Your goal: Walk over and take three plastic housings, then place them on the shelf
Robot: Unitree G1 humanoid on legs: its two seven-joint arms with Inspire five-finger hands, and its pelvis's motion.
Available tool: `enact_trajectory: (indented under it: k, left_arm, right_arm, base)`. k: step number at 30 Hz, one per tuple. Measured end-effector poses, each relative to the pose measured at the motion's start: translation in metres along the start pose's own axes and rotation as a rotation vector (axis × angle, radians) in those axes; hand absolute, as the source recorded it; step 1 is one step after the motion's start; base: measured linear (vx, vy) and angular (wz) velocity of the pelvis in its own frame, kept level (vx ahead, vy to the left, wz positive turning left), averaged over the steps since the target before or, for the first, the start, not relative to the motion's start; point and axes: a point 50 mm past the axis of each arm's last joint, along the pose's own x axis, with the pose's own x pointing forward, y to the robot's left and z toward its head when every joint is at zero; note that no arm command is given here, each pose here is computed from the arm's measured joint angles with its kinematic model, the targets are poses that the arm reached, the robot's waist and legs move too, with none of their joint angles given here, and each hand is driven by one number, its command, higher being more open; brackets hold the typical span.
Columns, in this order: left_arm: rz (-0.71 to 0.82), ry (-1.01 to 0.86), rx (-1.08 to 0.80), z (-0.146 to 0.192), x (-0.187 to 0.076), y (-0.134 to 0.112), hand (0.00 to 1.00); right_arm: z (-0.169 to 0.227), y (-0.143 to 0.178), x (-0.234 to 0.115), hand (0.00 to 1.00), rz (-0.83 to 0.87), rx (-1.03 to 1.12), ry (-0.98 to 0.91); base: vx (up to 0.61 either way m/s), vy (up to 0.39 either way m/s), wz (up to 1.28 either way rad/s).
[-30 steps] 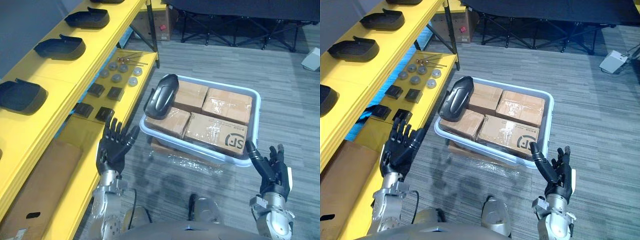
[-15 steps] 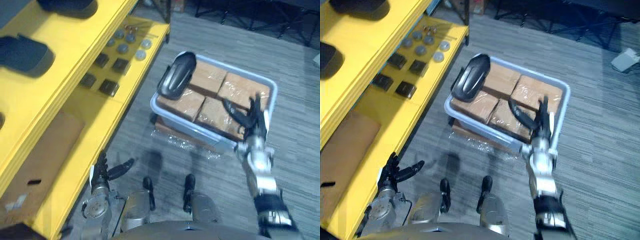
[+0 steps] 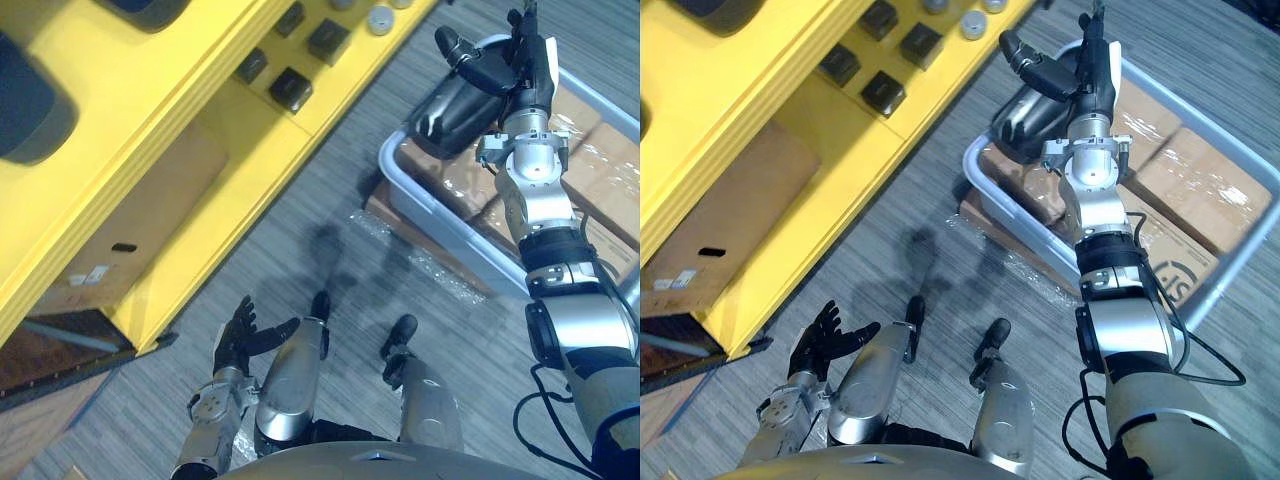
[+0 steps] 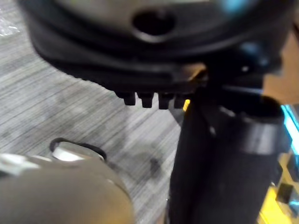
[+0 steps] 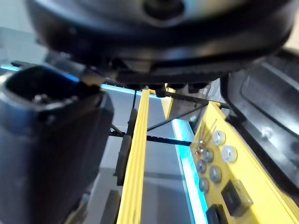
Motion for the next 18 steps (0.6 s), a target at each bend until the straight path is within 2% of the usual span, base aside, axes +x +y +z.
enact_trajectory:
  k: [7, 18]
  left_arm:
    - [-0.006, 0.047, -0.072, -0.015, -0.003, 0.000, 1.00]
    - [-0.026, 0.055, -0.102, -0.023, -0.002, -0.007, 1.00]
  right_arm:
    - [-0.011, -0.005, 0.007, 1.00, -0.061, -0.021, 0.153]
    - [-0.034, -0.039, 0.001, 1.00, -0.275, -0.094, 0.323]
  base:
    - [-0.02, 0.000, 0.11]
    - [0.01, -0.016, 0.01]
